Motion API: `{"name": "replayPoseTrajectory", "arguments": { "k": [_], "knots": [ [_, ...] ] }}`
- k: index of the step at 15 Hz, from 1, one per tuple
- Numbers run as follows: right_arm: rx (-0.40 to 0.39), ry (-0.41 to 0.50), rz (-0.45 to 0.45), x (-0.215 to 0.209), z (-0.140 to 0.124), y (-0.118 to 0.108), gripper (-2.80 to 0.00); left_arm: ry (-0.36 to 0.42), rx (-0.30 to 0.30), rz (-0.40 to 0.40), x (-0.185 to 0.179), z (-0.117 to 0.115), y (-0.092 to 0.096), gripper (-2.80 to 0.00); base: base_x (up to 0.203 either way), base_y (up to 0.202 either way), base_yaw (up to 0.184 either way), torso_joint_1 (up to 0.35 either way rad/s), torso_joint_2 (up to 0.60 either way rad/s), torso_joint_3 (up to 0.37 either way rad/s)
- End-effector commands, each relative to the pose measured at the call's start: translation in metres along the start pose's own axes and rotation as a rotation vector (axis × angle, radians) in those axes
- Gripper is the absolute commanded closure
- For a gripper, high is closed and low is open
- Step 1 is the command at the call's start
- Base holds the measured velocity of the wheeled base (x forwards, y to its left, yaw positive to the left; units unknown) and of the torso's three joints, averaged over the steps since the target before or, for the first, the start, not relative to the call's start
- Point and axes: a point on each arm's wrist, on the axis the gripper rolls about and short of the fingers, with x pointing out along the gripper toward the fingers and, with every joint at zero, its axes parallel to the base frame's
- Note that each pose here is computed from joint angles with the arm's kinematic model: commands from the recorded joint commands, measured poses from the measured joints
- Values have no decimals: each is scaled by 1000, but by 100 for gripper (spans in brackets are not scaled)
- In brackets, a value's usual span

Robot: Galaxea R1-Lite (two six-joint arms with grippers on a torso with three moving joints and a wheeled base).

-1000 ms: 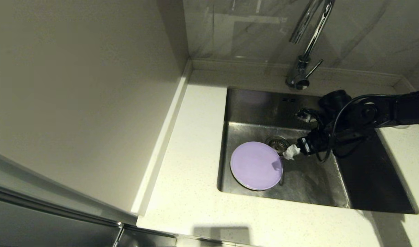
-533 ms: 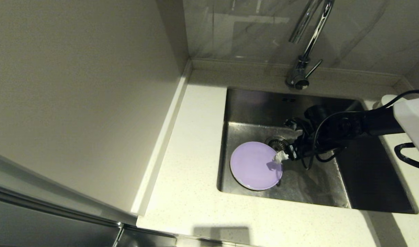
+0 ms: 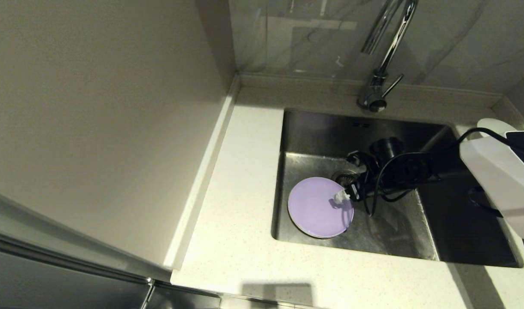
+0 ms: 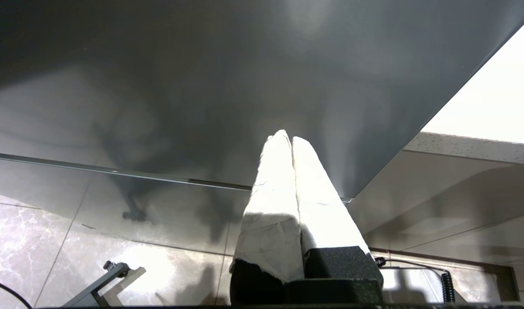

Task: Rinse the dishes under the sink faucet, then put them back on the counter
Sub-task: Put a plate back to the table from the sink

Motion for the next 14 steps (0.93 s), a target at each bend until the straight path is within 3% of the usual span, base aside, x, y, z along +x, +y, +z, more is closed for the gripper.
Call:
{"name": "replayPoseTrajectory", "arguments": {
  "k": [1, 11, 12, 14],
  "knots": [
    [-1, 7, 2, 12, -3, -3, -280, -2, -1, 0, 0, 0, 0, 0, 0, 0, 0, 0, 0, 0],
    [-6, 24, -42, 29, -6, -8, -280, -2, -1, 0, 0, 0, 0, 0, 0, 0, 0, 0, 0, 0],
    [-25, 29, -41, 31, -8, -8, 0, -2, -1, 0, 0, 0, 0, 0, 0, 0, 0, 0, 0, 0],
    [-46, 31, -40, 31, -8, -8, 0, -2, -1, 0, 0, 0, 0, 0, 0, 0, 0, 0, 0, 0]
  ]
}}
